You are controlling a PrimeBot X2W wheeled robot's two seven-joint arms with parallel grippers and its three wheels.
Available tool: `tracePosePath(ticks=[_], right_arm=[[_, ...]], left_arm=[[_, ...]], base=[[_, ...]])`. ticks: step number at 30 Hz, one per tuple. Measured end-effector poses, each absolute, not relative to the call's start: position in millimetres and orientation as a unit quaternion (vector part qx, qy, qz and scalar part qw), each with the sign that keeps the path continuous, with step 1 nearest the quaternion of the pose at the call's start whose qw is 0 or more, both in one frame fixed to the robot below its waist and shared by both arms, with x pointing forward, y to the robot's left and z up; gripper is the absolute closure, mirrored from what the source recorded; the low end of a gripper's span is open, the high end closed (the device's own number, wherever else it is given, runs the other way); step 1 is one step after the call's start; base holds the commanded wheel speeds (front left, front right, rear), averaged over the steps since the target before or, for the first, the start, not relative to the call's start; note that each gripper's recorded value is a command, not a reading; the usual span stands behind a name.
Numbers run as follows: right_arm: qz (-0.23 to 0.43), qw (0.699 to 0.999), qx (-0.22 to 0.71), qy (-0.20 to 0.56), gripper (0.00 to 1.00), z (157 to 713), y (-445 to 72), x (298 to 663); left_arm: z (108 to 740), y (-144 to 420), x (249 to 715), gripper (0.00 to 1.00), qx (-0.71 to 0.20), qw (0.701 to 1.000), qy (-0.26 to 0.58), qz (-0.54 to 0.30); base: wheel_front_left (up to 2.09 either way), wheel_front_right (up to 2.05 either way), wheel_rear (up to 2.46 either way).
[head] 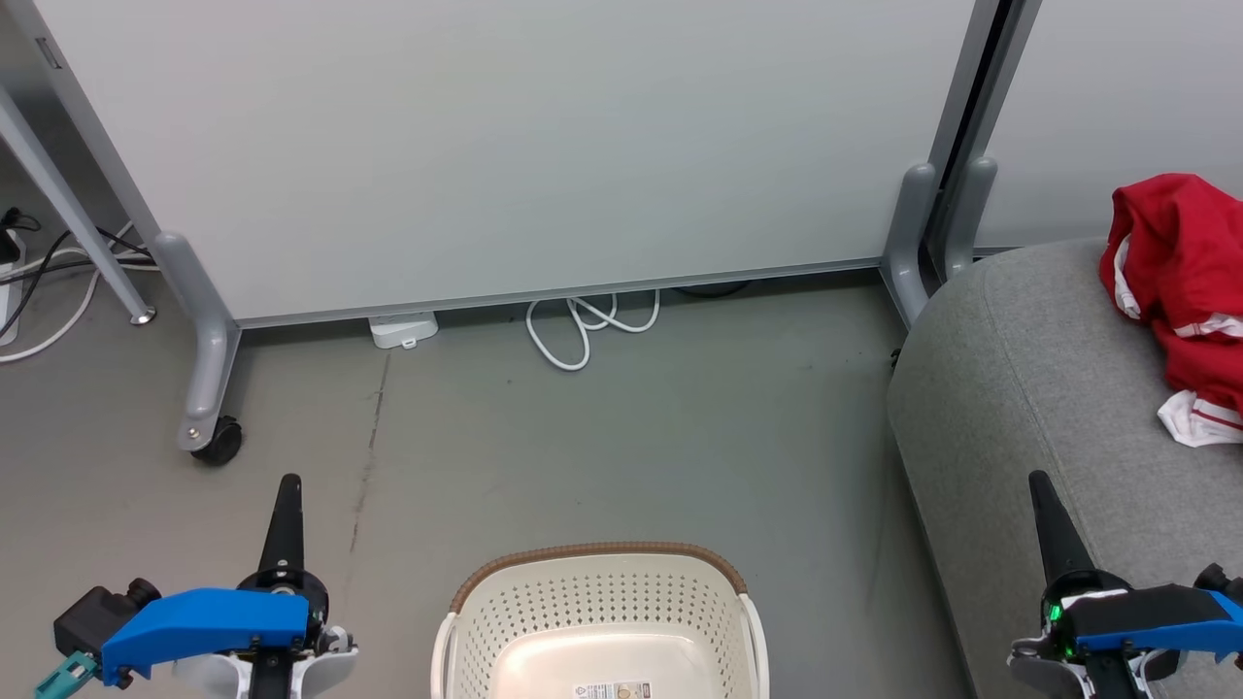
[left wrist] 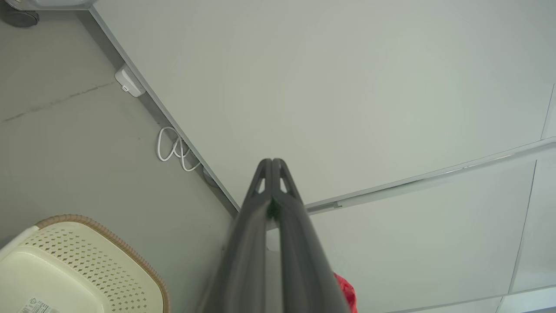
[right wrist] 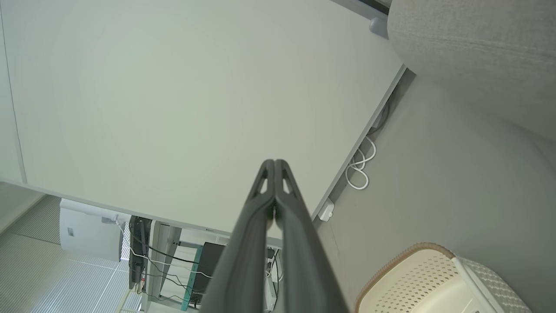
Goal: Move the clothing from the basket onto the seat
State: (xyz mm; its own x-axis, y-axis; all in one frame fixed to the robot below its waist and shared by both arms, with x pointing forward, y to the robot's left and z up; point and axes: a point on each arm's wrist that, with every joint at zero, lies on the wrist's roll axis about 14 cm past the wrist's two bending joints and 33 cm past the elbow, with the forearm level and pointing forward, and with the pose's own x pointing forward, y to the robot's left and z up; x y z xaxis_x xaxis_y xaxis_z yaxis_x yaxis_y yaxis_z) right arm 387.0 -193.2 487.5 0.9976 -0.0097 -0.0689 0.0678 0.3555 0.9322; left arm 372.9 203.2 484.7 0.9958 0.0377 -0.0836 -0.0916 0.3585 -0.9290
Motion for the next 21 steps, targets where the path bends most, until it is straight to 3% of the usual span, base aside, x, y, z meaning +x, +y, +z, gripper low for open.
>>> tracePosePath(ticks=[21], right_arm=[[-0.017,0.768,0.64,0.017,1.0,494.5,-195.9,387.4]], left_arm=[[492.5,202.2,379.3,1.0,-0.638,0.769,0.016,0.026]], base=[[0.0,0.0,0.0]])
